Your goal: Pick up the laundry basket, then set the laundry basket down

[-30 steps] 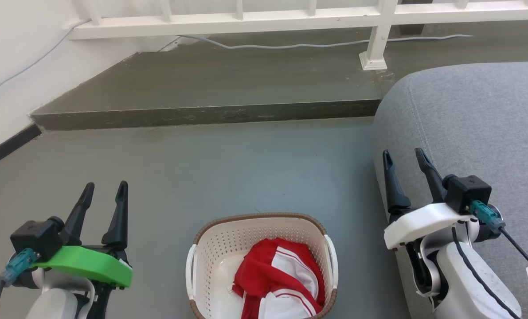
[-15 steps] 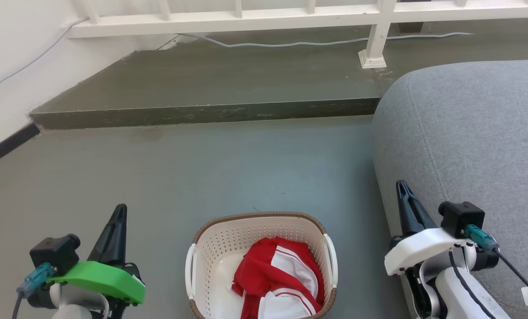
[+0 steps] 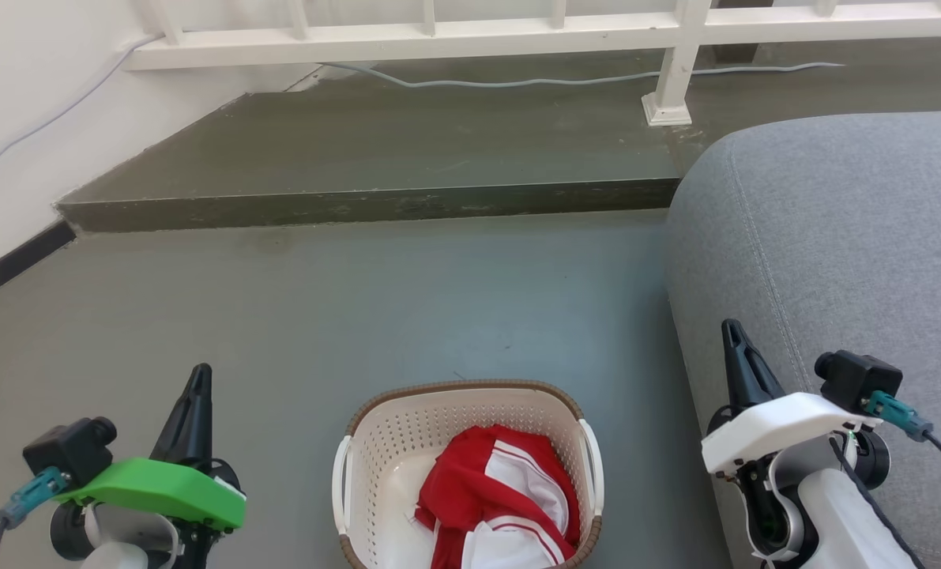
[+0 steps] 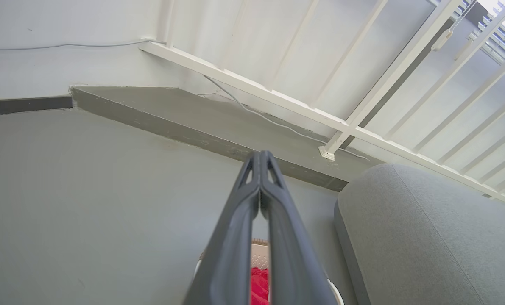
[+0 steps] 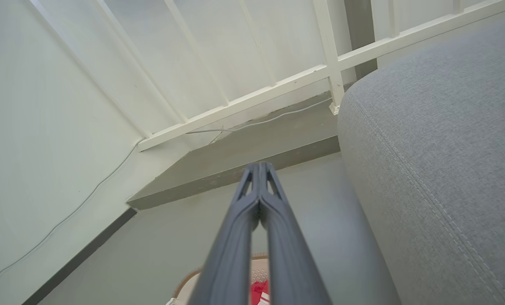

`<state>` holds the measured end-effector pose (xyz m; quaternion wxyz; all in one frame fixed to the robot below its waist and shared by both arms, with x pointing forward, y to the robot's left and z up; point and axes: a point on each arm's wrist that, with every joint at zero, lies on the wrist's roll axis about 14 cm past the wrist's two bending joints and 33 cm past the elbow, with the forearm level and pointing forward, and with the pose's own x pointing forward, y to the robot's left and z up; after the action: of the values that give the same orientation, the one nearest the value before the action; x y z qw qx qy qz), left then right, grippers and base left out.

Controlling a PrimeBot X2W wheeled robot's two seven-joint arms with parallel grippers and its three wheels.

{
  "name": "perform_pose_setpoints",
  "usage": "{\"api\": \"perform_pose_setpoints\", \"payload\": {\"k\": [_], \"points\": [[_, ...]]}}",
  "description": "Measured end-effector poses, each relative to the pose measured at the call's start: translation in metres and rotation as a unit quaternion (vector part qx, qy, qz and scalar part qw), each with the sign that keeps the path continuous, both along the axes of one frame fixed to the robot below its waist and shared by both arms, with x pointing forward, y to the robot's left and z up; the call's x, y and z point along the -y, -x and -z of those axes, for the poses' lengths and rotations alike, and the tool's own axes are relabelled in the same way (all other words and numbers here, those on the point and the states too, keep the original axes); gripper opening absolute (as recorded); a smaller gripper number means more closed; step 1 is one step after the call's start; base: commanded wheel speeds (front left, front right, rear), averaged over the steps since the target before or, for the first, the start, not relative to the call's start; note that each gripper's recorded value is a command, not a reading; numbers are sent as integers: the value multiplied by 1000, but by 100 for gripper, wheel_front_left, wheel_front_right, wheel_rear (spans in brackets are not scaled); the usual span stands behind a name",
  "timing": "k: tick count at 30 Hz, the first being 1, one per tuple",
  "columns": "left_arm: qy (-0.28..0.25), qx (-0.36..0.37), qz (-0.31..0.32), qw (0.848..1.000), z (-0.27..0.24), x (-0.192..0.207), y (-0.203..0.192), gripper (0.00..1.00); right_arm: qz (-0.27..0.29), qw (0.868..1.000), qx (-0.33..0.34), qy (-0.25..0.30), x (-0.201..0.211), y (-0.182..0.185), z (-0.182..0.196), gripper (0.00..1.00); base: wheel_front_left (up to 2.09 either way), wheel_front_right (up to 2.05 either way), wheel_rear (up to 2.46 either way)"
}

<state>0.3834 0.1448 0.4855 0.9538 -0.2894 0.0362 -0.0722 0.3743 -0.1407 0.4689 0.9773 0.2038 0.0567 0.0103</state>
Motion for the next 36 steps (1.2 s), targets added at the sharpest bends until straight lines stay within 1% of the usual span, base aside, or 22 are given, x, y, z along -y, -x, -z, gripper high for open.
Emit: {"api": "perform_pose_setpoints", "payload": {"k": [9, 10, 17, 27, 36], "points": [[48, -15, -14, 999, 1, -7, -1, 0, 15, 998, -16, -59, 8, -2, 2, 0, 0, 0, 0], [48, -15, -14, 999, 1, -7, -1, 0, 15, 998, -16, -59, 8, -2, 2, 0, 0, 0, 0], [87, -28, -23, 996, 3, -8, -1, 0, 25, 994, -26, -104, 14, -3, 3, 0, 0, 0, 0], [142, -43, -38, 988, 4, -16, -1, 0, 38, 984, -35, -172, 22, -4, 3, 0, 0, 0, 0], [193, -55, -47, 978, 5, -18, 0, 0, 51, 970, -40, -233, 29, -5, 3, 0, 0, 0, 0]]}}
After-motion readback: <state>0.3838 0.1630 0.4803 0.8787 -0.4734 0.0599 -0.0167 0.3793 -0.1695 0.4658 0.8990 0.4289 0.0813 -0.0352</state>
